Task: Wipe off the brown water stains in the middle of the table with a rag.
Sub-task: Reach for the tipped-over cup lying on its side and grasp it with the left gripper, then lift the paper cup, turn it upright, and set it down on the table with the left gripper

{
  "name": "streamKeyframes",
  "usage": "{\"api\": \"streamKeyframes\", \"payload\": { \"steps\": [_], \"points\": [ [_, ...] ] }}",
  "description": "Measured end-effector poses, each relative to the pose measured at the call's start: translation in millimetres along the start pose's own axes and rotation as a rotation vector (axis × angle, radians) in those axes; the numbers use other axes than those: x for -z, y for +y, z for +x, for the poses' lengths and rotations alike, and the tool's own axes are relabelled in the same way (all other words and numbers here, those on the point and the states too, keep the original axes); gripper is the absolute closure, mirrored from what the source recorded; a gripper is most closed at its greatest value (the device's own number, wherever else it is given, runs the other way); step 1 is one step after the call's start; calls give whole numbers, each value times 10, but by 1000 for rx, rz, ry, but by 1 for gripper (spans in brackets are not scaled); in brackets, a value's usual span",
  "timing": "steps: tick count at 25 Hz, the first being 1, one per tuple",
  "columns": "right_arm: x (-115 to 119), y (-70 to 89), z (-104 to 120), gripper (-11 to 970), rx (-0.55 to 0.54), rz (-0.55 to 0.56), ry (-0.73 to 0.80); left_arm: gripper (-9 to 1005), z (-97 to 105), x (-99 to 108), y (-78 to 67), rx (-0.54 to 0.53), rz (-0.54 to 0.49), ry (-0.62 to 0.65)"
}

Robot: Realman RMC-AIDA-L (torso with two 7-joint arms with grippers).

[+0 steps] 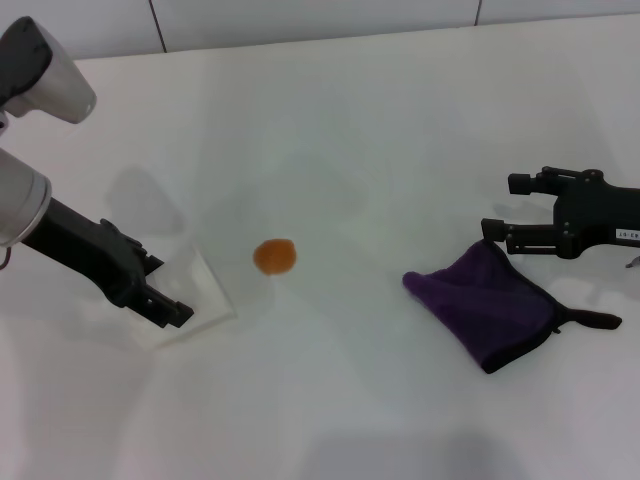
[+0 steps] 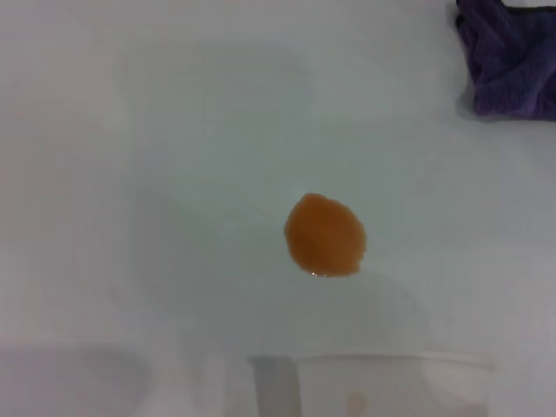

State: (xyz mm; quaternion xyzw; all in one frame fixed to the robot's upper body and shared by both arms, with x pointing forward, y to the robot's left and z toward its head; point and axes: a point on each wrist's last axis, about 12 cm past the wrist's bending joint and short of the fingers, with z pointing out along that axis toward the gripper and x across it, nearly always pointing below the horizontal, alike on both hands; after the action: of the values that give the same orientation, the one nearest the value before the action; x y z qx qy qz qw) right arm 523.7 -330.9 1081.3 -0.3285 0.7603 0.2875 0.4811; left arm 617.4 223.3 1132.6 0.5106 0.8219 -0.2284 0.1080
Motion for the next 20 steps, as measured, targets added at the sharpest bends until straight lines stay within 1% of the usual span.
{"api": "streamKeyframes", "payload": {
  "steps": [5, 11, 20],
  "points": [
    [2, -1, 1, 131, -1, 1, -1, 194, -5, 3, 3, -2, -2, 0],
    [2, -3, 3, 131, -2, 3, 0, 263, -11, 5, 6, -4, -5, 1],
    [2, -10, 2, 131, -1, 9, 1, 297, -25, 25, 24, -1, -22, -8]
  ]
}}
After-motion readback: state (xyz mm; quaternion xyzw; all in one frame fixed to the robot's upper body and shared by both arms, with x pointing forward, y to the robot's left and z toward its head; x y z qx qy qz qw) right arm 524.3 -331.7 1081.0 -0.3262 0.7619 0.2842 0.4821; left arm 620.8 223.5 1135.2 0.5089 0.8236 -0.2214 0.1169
